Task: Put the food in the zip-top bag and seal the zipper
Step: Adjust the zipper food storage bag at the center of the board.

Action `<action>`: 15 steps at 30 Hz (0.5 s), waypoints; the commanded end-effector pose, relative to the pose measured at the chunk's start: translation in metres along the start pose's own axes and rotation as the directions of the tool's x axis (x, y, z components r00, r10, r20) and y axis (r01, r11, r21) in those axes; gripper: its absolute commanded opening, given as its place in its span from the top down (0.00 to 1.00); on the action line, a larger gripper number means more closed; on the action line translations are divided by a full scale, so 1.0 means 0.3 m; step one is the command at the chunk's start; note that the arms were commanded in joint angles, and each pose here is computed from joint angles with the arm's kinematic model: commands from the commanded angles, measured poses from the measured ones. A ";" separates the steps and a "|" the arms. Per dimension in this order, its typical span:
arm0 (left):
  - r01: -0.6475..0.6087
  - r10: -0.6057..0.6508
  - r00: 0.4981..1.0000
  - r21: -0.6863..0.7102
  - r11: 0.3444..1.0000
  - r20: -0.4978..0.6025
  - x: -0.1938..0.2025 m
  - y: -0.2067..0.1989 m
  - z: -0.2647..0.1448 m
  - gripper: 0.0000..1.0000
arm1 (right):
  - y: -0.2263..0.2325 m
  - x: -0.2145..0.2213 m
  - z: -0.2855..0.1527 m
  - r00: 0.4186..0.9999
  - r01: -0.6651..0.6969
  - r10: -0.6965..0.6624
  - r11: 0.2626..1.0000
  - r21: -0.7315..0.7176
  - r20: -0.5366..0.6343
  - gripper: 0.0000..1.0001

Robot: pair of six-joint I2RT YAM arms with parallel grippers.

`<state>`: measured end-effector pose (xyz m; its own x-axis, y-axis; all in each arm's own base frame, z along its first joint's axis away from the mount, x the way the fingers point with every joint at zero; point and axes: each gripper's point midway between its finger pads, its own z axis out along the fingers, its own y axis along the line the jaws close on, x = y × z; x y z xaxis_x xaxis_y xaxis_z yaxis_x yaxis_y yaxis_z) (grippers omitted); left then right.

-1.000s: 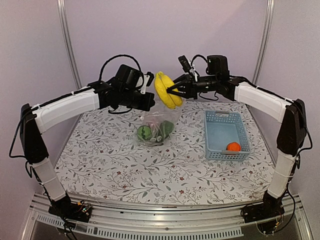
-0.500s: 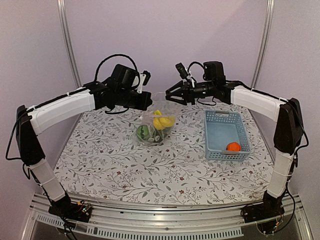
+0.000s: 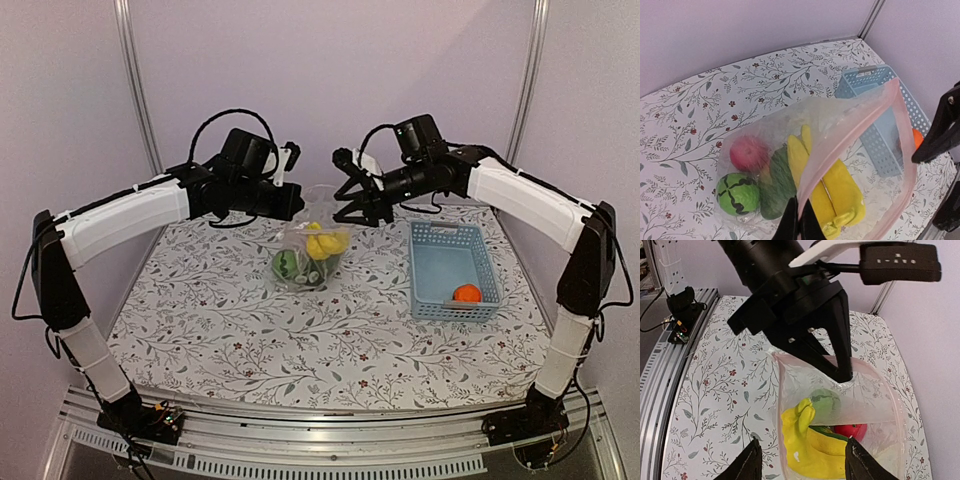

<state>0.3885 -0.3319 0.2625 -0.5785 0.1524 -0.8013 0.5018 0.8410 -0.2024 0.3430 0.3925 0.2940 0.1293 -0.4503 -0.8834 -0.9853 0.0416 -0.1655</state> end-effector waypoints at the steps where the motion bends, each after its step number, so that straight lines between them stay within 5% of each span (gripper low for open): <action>1: 0.008 -0.008 1.000 0.011 1.000 -0.005 -0.008 0.011 -0.014 1.00 | 0.064 0.083 0.012 0.957 0.191 -0.183 0.981 0.015 -0.224 0.44; 5: 0.010 -0.009 1.000 0.037 0.999 -0.024 0.001 -0.005 -0.019 1.00 | 0.081 0.107 0.052 0.926 0.251 -0.238 0.968 0.007 -0.292 0.46; 12: -0.008 0.009 0.999 0.031 0.999 -0.043 0.003 -0.004 -0.040 0.99 | 0.040 0.117 0.102 0.893 0.310 -0.272 0.949 0.052 -0.360 0.72; 15: -0.011 0.012 0.999 0.023 1.000 -0.050 0.009 0.004 -0.047 0.98 | 0.041 0.101 0.104 0.893 0.314 -0.279 0.949 0.043 -0.353 0.76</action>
<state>0.3789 -0.3339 0.2580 -0.6063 0.1835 -0.7737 0.5265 0.8218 -0.2177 0.3310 0.4060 0.2504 0.3396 -0.7018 -0.6262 -0.9042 -0.0602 -0.4229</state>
